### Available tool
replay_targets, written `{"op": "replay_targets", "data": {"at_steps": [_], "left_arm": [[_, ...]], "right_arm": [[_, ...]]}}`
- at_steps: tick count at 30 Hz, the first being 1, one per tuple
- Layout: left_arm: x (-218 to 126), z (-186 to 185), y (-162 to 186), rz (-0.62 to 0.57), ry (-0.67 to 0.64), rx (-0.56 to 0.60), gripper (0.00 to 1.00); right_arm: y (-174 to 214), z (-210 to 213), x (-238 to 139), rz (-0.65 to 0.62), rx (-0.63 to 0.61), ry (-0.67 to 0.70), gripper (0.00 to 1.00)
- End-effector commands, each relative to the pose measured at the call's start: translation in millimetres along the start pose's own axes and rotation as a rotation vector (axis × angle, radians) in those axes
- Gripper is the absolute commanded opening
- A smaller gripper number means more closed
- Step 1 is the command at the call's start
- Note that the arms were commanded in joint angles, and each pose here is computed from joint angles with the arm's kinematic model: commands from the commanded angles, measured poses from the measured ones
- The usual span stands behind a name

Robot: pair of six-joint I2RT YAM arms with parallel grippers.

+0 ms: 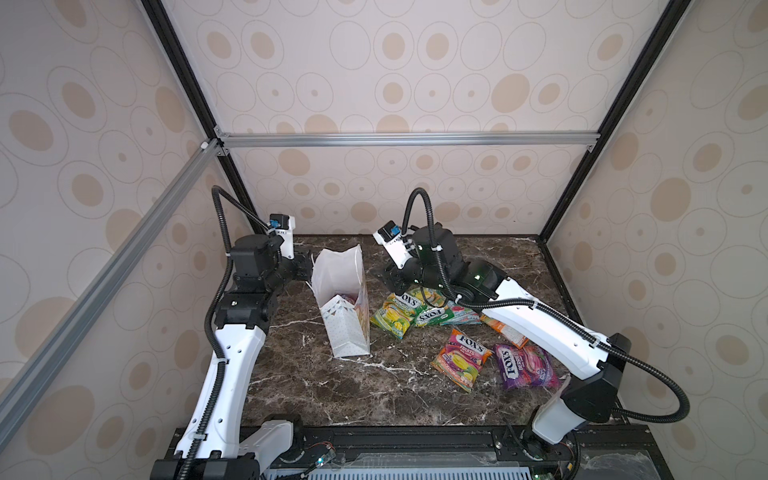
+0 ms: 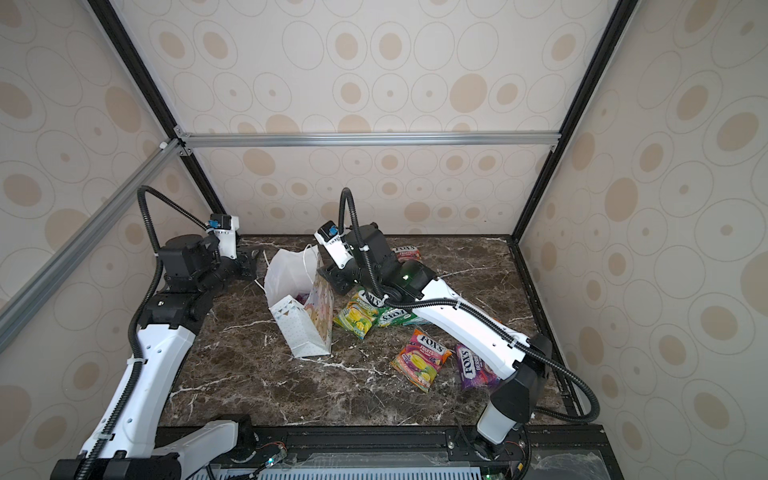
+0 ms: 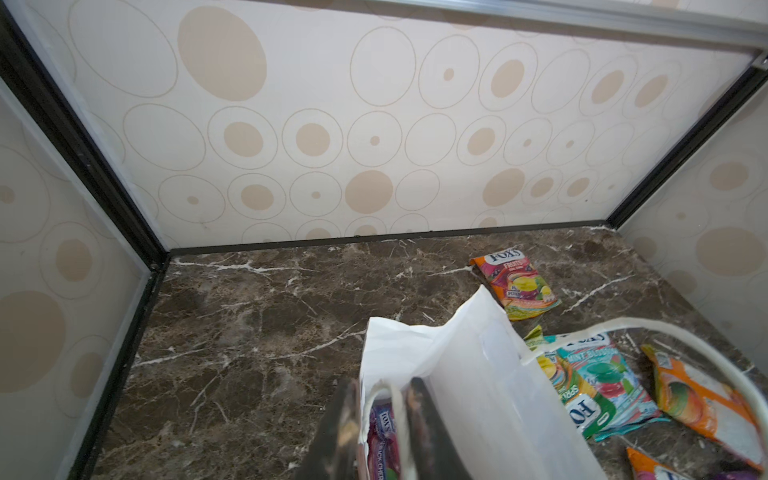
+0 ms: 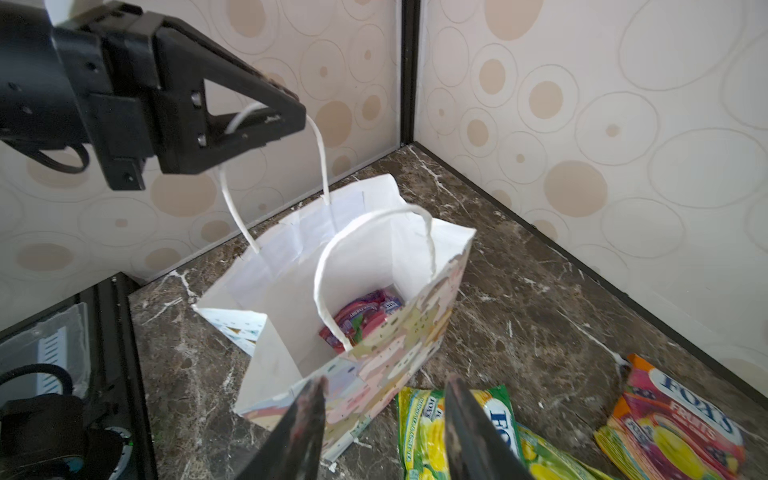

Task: Place the snacks into the paper bag
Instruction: 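Move the right gripper back over the candy packets nearer the robot, then lower the open right gripper onto the orange-pink Fox's Fruits packet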

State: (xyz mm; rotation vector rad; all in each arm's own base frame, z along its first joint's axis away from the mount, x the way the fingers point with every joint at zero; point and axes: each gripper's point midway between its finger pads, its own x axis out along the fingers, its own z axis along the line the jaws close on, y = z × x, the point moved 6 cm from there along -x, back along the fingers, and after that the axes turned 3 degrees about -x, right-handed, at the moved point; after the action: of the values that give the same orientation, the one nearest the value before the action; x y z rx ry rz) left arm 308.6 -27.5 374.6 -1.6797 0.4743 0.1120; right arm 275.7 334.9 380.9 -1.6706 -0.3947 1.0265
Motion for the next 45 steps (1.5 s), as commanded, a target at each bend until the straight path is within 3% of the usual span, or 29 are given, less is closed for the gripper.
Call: {"op": "replay_targets", "data": {"at_steps": [1,5,10,16,26,35,45], "left_arm": [[-7.9,-5.8,-11.1,-0.015,0.031,0.024,0.12],[-10.5,-10.8,-16.7,-0.053,0.068,0.04,0.03],[-13.1,-12.3,-16.7,-0.077,0.077,0.057,0.0],[-14.5,-10.5,-11.5,-0.101,0.067,0.053,0.0],[-8.4,-7.4,-3.6,-0.098,0.066,0.033,0.0],[1.5,-3.9,1.7,-0.059,0.096,0.016,0.0],[1.5,4.3,3.1,-0.064,0.075,0.011,0.0]], "right_arm": [[3.5,-23.3,-29.1,-0.02,-0.018,0.199,0.52],[27.9,-35.9,-47.2,0.024,0.012,0.266,0.55],[83.1,-48.1,-57.9,0.148,0.131,0.329,0.57],[150.3,-51.1,-77.7,0.323,0.276,0.412,0.6],[215.2,-56.4,-126.4,0.485,0.497,0.586,0.61],[278.7,-59.9,-156.9,0.489,0.748,0.748,0.62],[303.4,-74.2,-153.0,0.447,0.898,0.776,0.63]]}}
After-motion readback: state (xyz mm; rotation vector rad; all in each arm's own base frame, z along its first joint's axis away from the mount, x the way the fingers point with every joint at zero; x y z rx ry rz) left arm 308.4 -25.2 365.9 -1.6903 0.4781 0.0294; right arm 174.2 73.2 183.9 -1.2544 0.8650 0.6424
